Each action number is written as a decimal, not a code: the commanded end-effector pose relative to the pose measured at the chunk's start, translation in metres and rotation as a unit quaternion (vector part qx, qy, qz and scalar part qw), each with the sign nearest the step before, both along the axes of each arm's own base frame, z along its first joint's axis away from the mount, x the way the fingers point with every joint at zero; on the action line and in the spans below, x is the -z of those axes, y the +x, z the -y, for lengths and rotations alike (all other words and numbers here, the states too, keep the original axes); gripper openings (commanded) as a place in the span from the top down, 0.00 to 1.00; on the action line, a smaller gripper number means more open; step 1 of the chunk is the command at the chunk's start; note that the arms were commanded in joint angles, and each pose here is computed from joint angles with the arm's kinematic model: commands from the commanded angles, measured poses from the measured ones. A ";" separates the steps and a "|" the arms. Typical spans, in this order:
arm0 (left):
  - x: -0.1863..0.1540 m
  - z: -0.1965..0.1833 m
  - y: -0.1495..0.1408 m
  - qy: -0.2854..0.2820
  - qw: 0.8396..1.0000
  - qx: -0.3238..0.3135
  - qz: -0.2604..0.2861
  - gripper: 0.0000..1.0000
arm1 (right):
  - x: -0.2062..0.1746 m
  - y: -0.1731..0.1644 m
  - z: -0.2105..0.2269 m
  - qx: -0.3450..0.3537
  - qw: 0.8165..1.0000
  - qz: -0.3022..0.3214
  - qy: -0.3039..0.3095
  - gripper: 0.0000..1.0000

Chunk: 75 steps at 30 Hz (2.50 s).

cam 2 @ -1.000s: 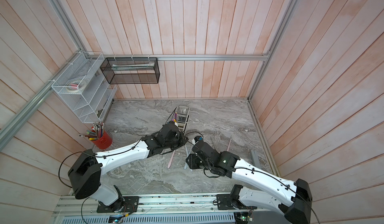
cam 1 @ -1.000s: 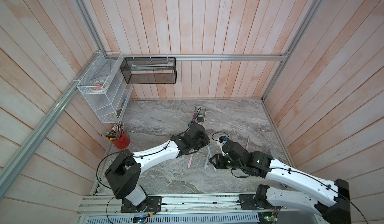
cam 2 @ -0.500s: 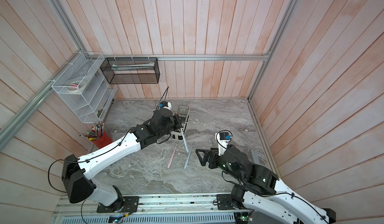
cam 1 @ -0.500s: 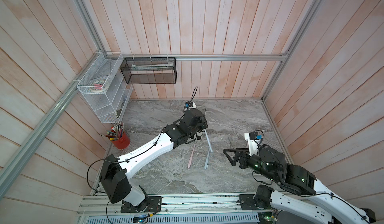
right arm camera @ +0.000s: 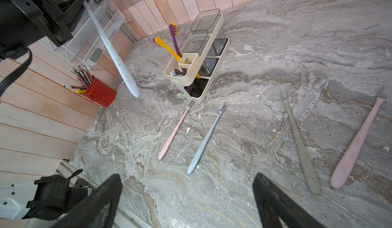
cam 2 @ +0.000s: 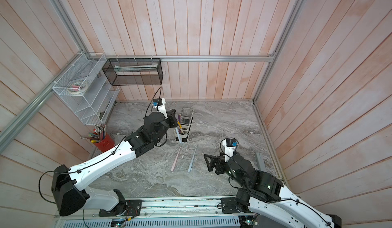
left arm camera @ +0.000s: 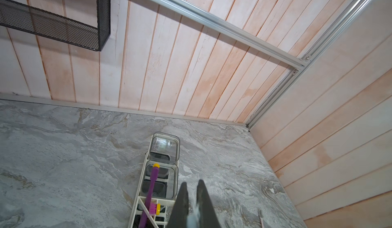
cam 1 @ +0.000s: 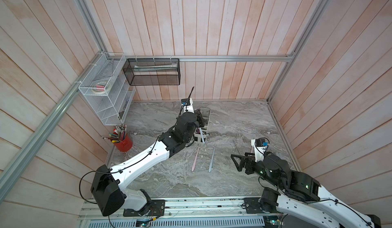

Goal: Place the toothbrush into the toothbrush holder
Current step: Place the toothbrush in the toothbrush holder.

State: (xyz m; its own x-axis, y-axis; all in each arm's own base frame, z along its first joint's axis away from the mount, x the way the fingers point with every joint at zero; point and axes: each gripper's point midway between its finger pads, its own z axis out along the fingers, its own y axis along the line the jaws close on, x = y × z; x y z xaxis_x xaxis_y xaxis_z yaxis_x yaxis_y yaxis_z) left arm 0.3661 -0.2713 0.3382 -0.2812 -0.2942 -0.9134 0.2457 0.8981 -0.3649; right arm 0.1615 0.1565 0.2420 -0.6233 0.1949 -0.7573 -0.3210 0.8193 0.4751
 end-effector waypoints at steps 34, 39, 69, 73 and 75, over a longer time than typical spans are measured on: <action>0.029 0.032 0.054 0.073 0.986 -0.030 0.144 1.00 | 0.021 0.006 -0.016 -0.024 0.999 0.013 -0.028 0.02; 0.020 0.033 0.058 0.067 0.984 -0.038 0.163 1.00 | 0.021 0.007 -0.016 -0.024 0.999 0.015 -0.028 0.02; 0.058 0.037 0.060 0.089 0.980 -0.037 0.172 1.00 | 0.024 0.006 -0.019 -0.032 0.999 0.012 -0.031 0.02; 0.065 0.038 0.058 0.090 0.981 -0.032 0.171 1.00 | 0.025 0.006 -0.020 -0.034 0.999 0.012 -0.033 0.02; 0.068 0.041 0.057 0.093 0.980 -0.030 0.171 1.00 | 0.024 0.006 -0.021 -0.035 0.999 0.013 -0.032 0.02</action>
State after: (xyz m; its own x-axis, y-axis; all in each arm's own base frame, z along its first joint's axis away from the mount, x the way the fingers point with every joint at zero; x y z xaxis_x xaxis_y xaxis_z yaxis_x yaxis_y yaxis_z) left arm 0.4240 -0.3096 0.2825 0.0672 -0.1288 -0.9894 0.2687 0.9573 -0.1064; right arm 0.1681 0.1744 0.2206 -0.6138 0.1154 -0.7809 -0.3760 0.8271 0.4178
